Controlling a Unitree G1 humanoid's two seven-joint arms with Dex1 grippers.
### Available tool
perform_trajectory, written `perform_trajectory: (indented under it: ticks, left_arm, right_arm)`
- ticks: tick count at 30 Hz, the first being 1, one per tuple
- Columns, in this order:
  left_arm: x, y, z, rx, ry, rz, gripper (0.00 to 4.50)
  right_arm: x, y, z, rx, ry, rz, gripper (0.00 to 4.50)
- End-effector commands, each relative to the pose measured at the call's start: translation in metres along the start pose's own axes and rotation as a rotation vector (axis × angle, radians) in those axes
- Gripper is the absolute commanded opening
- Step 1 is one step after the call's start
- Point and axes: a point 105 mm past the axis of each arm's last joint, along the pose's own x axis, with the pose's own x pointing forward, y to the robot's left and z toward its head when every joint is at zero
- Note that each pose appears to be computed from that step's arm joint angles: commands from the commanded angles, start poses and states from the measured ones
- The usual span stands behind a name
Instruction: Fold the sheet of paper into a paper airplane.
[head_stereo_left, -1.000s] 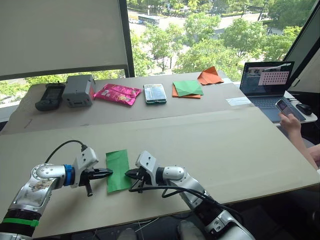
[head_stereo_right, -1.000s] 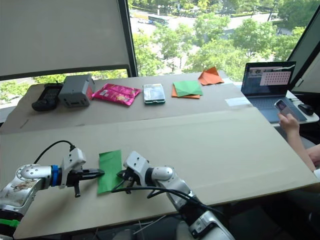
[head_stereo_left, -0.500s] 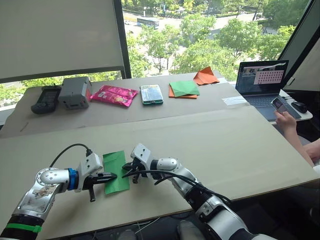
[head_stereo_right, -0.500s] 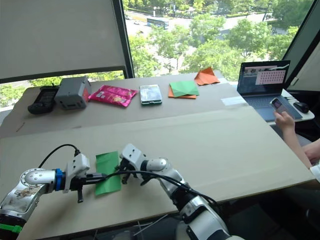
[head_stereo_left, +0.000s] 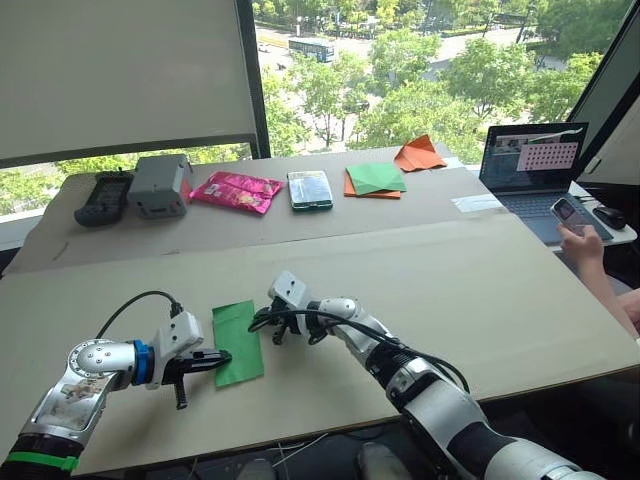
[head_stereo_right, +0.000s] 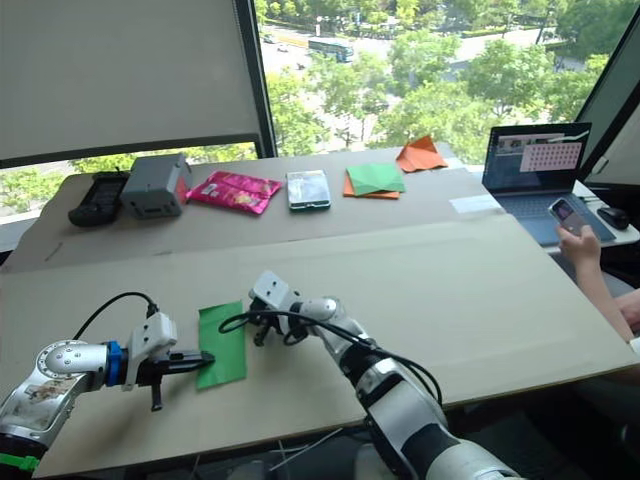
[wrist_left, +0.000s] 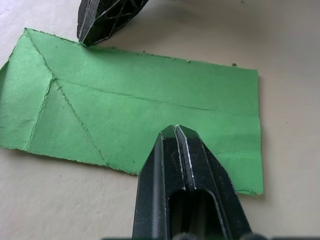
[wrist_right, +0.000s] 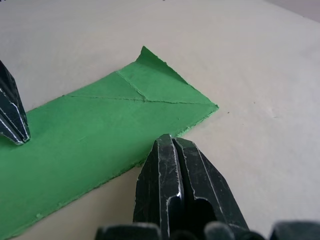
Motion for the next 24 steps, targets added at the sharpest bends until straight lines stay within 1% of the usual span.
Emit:
perform_trajectory:
  ticks: [1, 7, 11, 13, 15, 17, 19, 22, 24]
  left_arm:
    - [-0.003, -0.003, -0.014, -0.025, 0.065, -0.004, 0.00]
    - [-0.004, -0.004, -0.016, -0.024, 0.069, -0.004, 0.00]
    - [-0.002, -0.005, -0.015, -0.021, 0.066, -0.008, 0.00]
    - [-0.001, -0.005, -0.015, -0.019, 0.066, -0.011, 0.00]
    - [0.000, -0.004, -0.015, -0.018, 0.066, -0.013, 0.00]
    - [0.000, -0.004, -0.015, -0.017, 0.067, -0.014, 0.00]
    - [0.000, -0.004, -0.015, -0.016, 0.067, -0.016, 0.00]
    - [0.001, -0.002, -0.015, -0.012, 0.067, -0.018, 0.00]
    - [0.002, -0.002, -0.014, -0.008, 0.065, -0.020, 0.00]
  right_arm:
    - [0.017, 0.010, -0.007, 0.047, 0.061, -0.016, 0.05]
    - [0.022, 0.010, 0.002, 0.031, 0.050, -0.014, 0.05]
    - [0.019, 0.007, 0.004, 0.025, 0.032, -0.019, 0.05]
    - [0.015, 0.006, 0.022, 0.021, -0.073, 0.004, 0.05]
    - [0.009, 0.011, 0.045, 0.029, -0.203, 0.060, 0.05]
    - [0.005, 0.016, 0.055, 0.016, -0.255, 0.101, 0.05]
    - [0.004, 0.024, 0.053, -0.019, -0.245, 0.146, 0.05]
    - [0.000, 0.040, 0.050, -0.023, -0.246, 0.225, 0.05]
    - [0.000, 0.047, 0.040, -0.028, -0.213, 0.239, 0.05]
